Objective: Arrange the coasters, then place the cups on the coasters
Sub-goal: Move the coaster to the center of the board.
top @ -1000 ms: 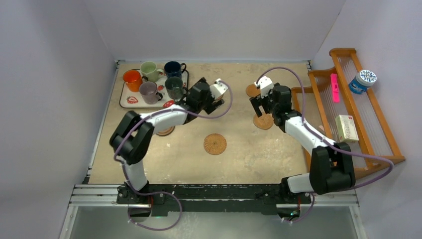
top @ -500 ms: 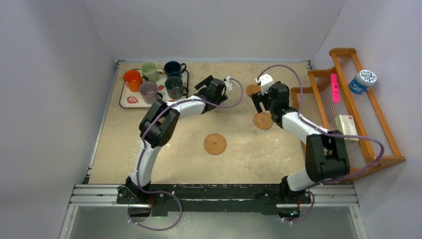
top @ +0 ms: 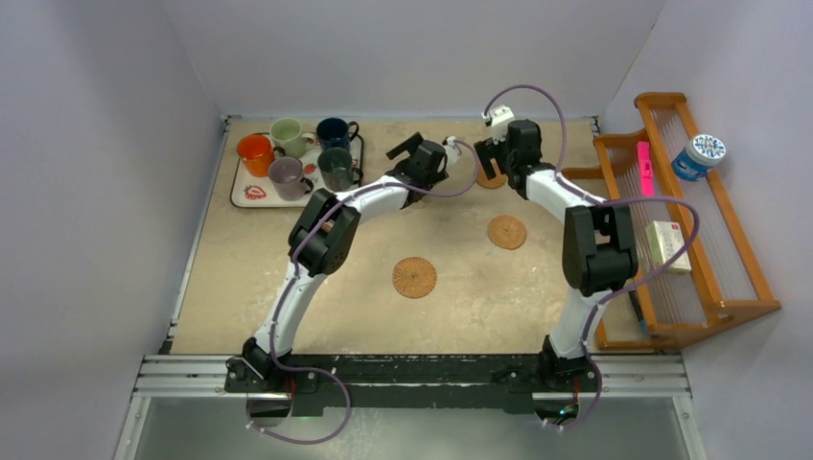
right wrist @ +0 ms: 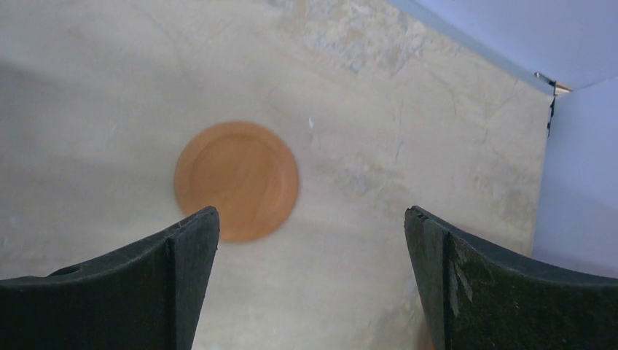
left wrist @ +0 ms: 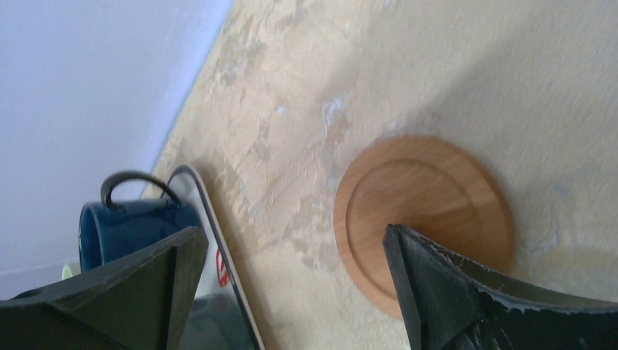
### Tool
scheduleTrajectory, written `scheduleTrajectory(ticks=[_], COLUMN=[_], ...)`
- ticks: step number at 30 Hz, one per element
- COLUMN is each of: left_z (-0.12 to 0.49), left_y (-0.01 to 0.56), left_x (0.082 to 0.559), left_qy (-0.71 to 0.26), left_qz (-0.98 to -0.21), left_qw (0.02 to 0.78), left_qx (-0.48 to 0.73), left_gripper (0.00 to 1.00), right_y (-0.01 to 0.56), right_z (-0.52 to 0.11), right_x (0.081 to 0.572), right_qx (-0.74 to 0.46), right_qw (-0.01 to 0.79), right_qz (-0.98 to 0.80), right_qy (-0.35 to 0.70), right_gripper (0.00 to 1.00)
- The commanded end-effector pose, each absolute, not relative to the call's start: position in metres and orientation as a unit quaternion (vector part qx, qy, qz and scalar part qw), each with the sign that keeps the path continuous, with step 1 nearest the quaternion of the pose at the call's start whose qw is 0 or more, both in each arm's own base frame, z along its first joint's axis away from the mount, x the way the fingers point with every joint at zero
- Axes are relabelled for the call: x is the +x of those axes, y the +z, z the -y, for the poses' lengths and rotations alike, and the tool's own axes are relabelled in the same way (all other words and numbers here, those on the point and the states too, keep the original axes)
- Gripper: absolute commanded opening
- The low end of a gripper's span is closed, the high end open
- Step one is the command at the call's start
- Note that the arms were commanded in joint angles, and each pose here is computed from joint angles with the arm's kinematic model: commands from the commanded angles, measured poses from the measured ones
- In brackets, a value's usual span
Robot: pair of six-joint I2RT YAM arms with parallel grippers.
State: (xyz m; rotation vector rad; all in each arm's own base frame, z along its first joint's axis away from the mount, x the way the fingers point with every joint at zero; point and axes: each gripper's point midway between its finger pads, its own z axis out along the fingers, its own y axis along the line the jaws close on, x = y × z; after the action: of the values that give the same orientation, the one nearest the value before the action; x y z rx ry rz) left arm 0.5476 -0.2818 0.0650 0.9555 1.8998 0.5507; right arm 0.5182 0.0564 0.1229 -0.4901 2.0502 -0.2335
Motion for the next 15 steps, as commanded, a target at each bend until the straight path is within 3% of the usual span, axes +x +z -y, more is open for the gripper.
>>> scheduleTrajectory(ticks=[1,15], left_z=[0.286,0.307], left_y=[0.063,0.042], left_x=[0.562,0.598], left_qy=[0.233,0.217], left_qz=[-0.771,-0.771], left_qw=[0.443,0.457], left_qx=[0.394,0.387], left_gripper=[0.99,0.99], right_y=[0.13,0.072], right_z=[-0.049,-0.046], right_x=[0.547,0.598], right_qx=[-0.192,-0.198], right_qw=[0.484,0.435], right_qz=[-0.845,-0.87], right_qy=[-0.123,-0.119], right_gripper=[0.99,0.99])
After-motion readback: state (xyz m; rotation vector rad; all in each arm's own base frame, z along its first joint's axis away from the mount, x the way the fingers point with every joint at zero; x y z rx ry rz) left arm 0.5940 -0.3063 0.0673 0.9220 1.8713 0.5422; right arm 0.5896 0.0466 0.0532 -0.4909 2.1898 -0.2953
